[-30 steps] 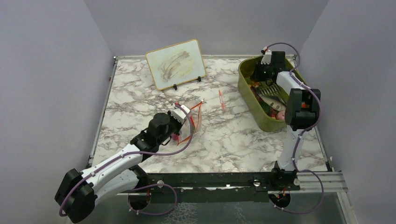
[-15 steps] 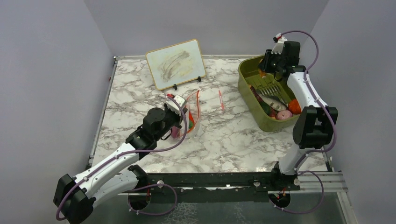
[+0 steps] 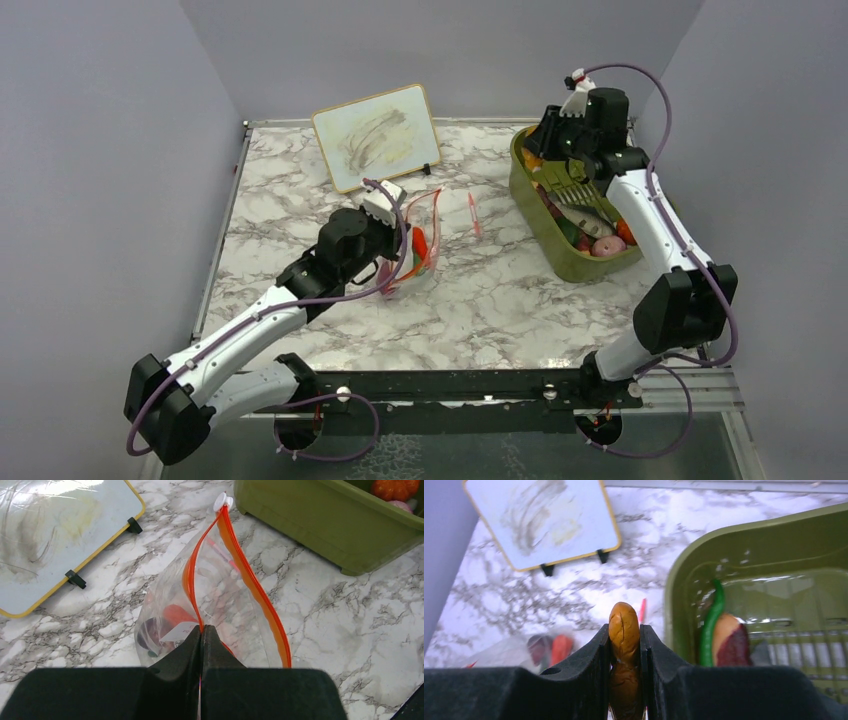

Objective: Place the food in the zip-top bag and seal the zipper
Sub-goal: Place the fake vegetable in the zipper food storage bag, then pick up the fake vegetable from the bin, then place the fake vegetable in the zipper food storage bag.

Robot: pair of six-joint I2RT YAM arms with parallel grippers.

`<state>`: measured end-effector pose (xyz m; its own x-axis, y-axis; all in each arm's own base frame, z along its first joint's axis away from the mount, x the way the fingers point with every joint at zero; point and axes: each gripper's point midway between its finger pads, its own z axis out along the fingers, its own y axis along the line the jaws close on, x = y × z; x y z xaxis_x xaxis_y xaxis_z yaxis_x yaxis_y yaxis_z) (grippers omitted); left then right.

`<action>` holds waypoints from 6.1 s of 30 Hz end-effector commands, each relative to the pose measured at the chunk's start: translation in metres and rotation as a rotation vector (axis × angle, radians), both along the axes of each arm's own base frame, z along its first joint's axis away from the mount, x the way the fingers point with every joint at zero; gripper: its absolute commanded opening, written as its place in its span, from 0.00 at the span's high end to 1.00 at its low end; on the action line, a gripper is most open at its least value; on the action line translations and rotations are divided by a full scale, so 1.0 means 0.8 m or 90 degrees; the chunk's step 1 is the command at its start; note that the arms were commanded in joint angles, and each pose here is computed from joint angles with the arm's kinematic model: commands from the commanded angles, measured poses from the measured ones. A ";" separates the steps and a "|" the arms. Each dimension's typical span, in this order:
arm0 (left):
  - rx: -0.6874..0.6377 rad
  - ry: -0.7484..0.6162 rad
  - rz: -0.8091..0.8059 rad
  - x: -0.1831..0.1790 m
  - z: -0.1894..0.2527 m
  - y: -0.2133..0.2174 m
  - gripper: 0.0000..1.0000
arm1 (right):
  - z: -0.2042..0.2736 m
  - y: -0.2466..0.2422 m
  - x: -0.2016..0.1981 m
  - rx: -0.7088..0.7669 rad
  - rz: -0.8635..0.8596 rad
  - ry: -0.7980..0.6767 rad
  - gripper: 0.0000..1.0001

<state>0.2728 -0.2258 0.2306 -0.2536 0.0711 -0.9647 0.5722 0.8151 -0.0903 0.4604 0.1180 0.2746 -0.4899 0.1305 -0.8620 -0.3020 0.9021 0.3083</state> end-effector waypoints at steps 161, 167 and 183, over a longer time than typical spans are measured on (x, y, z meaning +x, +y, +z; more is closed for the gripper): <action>0.116 0.028 -0.006 0.009 -0.069 0.002 1.00 | -0.146 -0.295 -0.078 -0.299 -0.610 0.285 0.53; 0.103 0.010 0.002 0.013 -0.063 0.002 1.00 | -0.103 -0.272 -0.063 -0.261 -0.556 0.207 0.54; 0.016 0.052 -0.080 0.003 -0.037 -0.044 1.00 | 0.000 -0.132 -0.057 -0.160 -0.338 0.021 0.56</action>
<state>0.2778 -0.2406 0.1760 -0.3098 0.1825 -0.9331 0.6131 0.7885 -0.0493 0.4161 -0.0201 0.2468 -0.4952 0.1831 -0.8492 0.3368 0.9415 0.0065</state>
